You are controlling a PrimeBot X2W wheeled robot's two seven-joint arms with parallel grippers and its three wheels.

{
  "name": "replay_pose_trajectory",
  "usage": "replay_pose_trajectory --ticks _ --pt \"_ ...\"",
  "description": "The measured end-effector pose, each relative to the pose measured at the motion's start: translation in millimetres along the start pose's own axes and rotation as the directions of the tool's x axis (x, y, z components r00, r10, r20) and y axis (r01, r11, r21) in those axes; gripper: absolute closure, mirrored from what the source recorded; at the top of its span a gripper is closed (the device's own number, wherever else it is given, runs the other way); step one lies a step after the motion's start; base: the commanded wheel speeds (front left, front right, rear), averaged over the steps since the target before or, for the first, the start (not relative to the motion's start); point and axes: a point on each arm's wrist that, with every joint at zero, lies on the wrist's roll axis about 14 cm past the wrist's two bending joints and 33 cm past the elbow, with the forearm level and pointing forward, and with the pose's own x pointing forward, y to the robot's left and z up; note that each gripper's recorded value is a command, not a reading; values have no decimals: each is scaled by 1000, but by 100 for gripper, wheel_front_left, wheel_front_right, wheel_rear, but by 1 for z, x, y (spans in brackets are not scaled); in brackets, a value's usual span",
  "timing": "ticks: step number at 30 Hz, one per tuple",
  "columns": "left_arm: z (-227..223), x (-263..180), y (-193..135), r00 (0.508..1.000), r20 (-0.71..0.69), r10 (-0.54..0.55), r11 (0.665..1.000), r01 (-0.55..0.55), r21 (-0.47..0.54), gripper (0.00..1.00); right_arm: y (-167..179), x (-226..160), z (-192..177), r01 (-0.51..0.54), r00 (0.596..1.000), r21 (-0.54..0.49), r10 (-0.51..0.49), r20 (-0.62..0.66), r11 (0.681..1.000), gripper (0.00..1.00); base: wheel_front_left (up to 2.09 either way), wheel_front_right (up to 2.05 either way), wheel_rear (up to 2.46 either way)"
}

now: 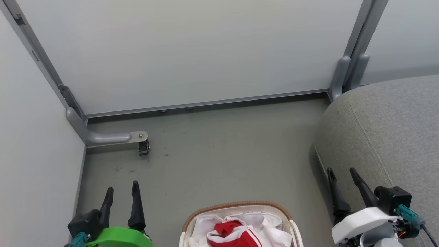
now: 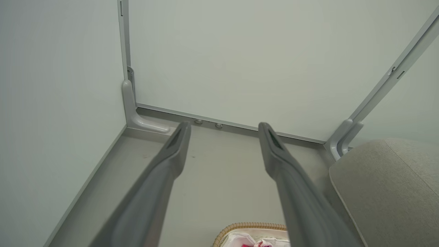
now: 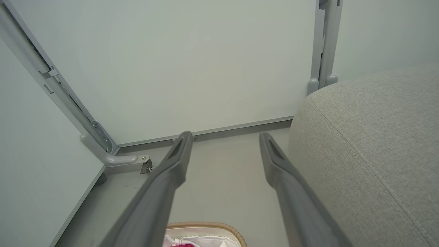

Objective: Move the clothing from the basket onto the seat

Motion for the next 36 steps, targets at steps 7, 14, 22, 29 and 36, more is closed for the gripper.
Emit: replay_pose_trajectory --ticks 7,14,22,29,36 --pt "-3 -1 1 1000 -2 1 999 -1 43 0 3 0 -2 -17 1000 -49 17 -1 999 0 0 0 0" --pt "-5 -3 0 1000 -3 -4 997 4 77 0 7 1 -2 -34 999 -95 35 1 995 0 0 0 0" --pt "-7 -4 -1 1000 -3 -13 993 13 116 0 10 1 -3 -52 999 -137 53 2 989 0 0 0 0" --pt "-9 -4 0 1000 -8 -10 993 11 115 0 10 1 -3 -53 999 -138 53 2 989 0 0 0 0" --pt "-10 -4 -1 1000 -13 -10 994 11 112 0 10 1 -3 -52 999 -137 52 0 989 0 0 0 0"
